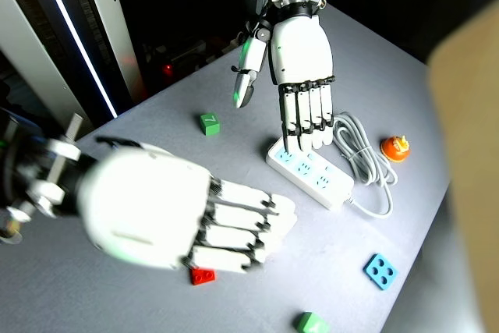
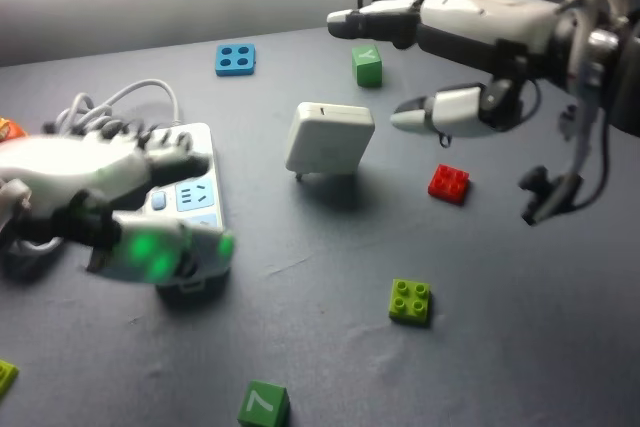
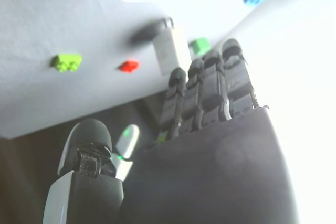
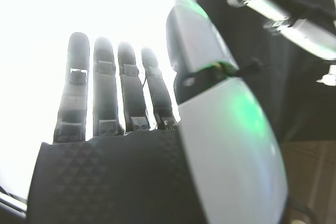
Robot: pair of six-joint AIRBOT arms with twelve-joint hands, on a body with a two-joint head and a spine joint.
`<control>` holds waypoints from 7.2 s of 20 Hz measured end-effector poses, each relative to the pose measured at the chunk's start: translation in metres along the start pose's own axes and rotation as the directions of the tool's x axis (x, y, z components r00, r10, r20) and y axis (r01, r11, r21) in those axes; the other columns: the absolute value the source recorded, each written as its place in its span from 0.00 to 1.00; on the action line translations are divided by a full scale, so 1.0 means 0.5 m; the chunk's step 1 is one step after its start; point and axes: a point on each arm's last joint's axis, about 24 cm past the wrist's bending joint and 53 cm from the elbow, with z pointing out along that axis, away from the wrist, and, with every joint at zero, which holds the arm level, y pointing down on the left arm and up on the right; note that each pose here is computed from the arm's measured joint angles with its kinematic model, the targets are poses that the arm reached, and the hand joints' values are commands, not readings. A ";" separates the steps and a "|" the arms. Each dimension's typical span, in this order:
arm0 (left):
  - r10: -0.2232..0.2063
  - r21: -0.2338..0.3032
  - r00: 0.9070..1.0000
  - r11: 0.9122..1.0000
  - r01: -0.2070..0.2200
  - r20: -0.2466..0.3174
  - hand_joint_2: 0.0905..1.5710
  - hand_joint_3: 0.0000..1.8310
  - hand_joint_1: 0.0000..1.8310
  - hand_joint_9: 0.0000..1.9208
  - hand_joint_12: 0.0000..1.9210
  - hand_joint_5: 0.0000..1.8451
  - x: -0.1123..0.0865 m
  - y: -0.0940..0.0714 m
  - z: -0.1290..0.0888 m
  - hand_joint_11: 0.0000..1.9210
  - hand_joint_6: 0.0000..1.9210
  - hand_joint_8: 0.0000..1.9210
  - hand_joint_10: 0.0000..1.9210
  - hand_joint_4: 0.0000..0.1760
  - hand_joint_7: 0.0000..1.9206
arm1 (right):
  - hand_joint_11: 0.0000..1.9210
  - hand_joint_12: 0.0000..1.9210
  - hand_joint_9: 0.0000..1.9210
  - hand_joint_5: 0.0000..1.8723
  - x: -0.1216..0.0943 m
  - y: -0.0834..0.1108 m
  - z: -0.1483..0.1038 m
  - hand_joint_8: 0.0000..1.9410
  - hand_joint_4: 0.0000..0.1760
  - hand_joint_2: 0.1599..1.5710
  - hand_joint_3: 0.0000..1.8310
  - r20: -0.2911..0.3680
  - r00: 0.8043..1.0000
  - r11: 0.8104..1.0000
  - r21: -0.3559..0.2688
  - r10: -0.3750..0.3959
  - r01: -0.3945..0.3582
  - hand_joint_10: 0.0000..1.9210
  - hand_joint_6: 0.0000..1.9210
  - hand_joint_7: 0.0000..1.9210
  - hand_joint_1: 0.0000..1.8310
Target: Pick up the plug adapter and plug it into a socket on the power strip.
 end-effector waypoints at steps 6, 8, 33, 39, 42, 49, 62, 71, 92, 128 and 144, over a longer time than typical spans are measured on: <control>-0.056 -0.088 0.997 0.995 0.050 -0.059 0.77 0.00 0.00 0.00 0.00 0.00 0.068 0.052 -0.011 0.00 0.00 0.00 0.00 0.00 0.00 | 0.00 0.23 0.07 0.05 0.042 -0.018 0.059 0.00 0.00 0.76 0.00 -0.066 0.996 0.998 0.043 0.057 -0.054 0.00 0.00 0.05 0.73; -0.054 -0.088 0.997 0.995 0.049 -0.056 0.76 0.00 0.00 0.00 0.00 0.00 0.069 0.050 -0.009 0.00 0.00 0.00 0.00 0.00 0.00 | 0.00 0.15 0.03 0.03 0.047 -0.028 0.068 0.00 0.00 0.79 0.00 -0.082 0.994 0.996 0.065 0.068 -0.063 0.00 0.00 0.01 0.69; -0.118 -0.096 0.991 0.989 0.111 -0.067 0.78 0.00 0.00 0.00 0.00 0.02 0.111 0.037 0.038 0.00 0.01 0.00 0.00 0.00 0.00 | 0.00 0.21 0.04 0.02 0.084 -0.097 0.133 0.00 0.00 0.77 0.00 -0.153 0.984 0.981 0.185 0.087 -0.058 0.00 0.00 0.02 0.70; -0.109 -0.096 0.991 0.990 0.102 -0.073 0.78 0.00 0.00 0.00 0.00 0.02 0.116 0.039 0.037 0.00 0.00 0.00 0.00 0.00 0.00 | 0.00 0.26 0.06 0.05 0.086 -0.121 0.145 0.00 0.00 0.75 0.00 -0.147 0.985 0.977 0.207 0.086 -0.054 0.00 0.01 0.05 0.70; -0.109 -0.095 0.991 0.990 0.102 -0.074 0.78 0.00 0.00 0.00 0.00 0.01 0.116 0.039 0.037 0.00 0.00 0.00 0.00 0.00 0.00 | 0.00 0.25 0.05 0.03 0.090 -0.130 0.148 0.00 0.00 0.75 0.00 -0.151 0.985 0.975 0.217 0.085 -0.051 0.00 0.00 0.04 0.72; -0.110 -0.095 0.991 0.990 0.102 -0.075 0.78 0.00 0.00 0.00 0.00 0.00 0.116 0.038 0.037 0.00 0.00 0.00 0.00 0.00 0.00 | 0.00 0.26 0.05 0.03 0.114 -0.133 0.158 0.00 0.00 0.78 0.00 -0.172 0.982 0.975 0.220 0.073 -0.034 0.00 0.00 0.04 0.70; -0.118 -0.089 0.991 0.990 0.111 -0.070 0.78 0.00 0.00 0.00 0.00 0.01 0.109 0.034 0.040 0.00 0.00 0.00 0.00 0.00 0.00 | 0.00 0.26 0.07 0.04 0.118 -0.135 0.180 0.00 0.00 0.76 0.00 -0.160 0.985 0.976 0.216 0.067 -0.032 0.00 0.00 0.06 0.70; -0.118 -0.089 0.991 0.990 0.112 -0.070 0.78 0.00 0.00 0.00 0.00 0.00 0.109 0.034 0.040 0.00 0.00 0.00 0.00 0.00 0.00 | 0.00 0.33 0.09 0.05 0.123 -0.137 0.186 0.00 0.00 0.77 0.00 -0.162 0.984 0.975 0.220 0.068 -0.031 0.00 0.00 0.08 0.69; -0.126 -0.080 0.990 0.989 0.121 -0.067 0.78 0.00 0.00 0.00 0.00 0.01 0.102 0.028 0.043 0.00 0.00 0.00 0.00 0.00 0.00 | 0.46 0.80 0.50 0.42 0.120 -0.143 0.187 0.67 0.00 0.72 0.00 -0.154 0.987 0.977 0.214 0.048 -0.014 0.65 0.54 0.49 0.68; -0.102 -0.083 0.990 0.992 0.094 -0.093 0.79 0.00 0.00 0.00 0.00 0.01 0.122 0.036 0.035 0.00 0.00 0.00 0.00 0.00 0.00 | 0.45 0.79 0.45 0.46 0.113 0.070 0.343 0.73 0.00 0.73 0.00 -0.119 0.990 0.994 0.074 -0.069 0.079 0.70 0.49 0.45 0.68; -0.098 -0.085 0.990 0.992 0.090 -0.097 0.79 0.00 0.00 0.01 0.00 0.02 0.126 0.037 0.033 0.00 0.00 0.00 0.00 0.00 0.01 | 0.46 0.77 0.49 0.48 0.190 0.057 0.360 0.62 0.00 0.70 0.00 -0.167 0.986 0.995 0.095 -0.003 0.019 0.73 0.40 0.47 0.75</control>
